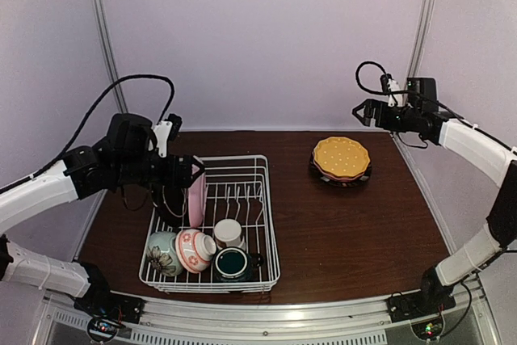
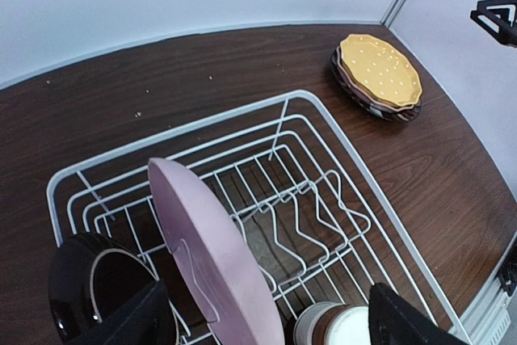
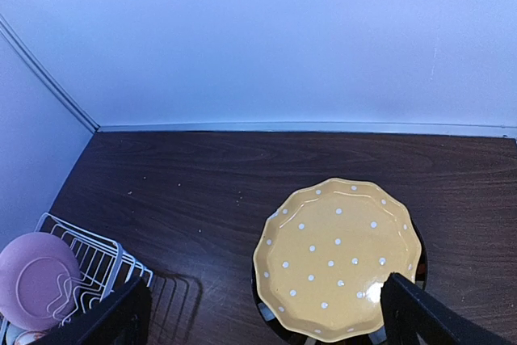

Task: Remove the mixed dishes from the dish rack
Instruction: Grab the plate from the dish rack.

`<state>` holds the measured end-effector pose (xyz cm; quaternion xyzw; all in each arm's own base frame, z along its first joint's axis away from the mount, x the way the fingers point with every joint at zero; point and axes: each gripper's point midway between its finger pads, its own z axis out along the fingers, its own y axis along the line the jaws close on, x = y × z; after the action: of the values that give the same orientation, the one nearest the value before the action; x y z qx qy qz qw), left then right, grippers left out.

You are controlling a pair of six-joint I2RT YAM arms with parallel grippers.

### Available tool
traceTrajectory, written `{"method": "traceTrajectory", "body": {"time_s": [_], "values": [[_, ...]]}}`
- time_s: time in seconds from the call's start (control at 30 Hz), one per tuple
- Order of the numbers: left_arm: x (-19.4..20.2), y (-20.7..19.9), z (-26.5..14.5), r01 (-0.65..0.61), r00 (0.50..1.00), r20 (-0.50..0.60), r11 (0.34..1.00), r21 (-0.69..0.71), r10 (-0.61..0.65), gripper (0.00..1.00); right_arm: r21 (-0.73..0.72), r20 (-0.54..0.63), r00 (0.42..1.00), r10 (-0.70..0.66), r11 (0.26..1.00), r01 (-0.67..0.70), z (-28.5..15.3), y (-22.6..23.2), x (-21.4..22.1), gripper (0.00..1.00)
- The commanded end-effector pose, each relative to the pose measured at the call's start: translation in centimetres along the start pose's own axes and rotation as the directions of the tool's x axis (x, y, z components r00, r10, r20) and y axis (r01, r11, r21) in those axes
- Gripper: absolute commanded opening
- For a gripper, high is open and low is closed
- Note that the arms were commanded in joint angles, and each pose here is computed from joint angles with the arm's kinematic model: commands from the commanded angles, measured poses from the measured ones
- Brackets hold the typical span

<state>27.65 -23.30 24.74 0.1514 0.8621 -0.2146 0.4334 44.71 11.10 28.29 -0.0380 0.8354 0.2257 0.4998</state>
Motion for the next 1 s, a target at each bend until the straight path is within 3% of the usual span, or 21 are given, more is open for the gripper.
{"method": "traceTrajectory", "body": {"time_s": [0.0,0.37,0.7,0.97], "values": [[2.7,-0.7,0.7,0.061,0.996,-0.074,0.993,0.101,-0.053,0.82,-0.036,-0.003,1.000,-0.028,0.999,0.027,-2.1,1.9,-0.5,1.00],[5.0,-0.1,2.6,0.127,0.988,-0.110,0.978,0.168,-0.110,0.44,-0.102,0.007,1.000,-0.013,0.995,0.014,-3.4,3.2,0.3,1.00],[4.8,0.8,2.8,0.162,0.984,-0.100,0.973,0.164,-0.147,0.03,-0.148,0.028,0.999,0.044,0.988,-0.039,-3.5,4.1,-0.6,1.00],[3.3,0.2,1.7,0.164,0.986,-0.048,0.963,0.214,-0.157,0.00,-0.190,0.066,0.980,0.189,0.966,-0.174,-3.6,3.0,-2.2,1.00]]}}
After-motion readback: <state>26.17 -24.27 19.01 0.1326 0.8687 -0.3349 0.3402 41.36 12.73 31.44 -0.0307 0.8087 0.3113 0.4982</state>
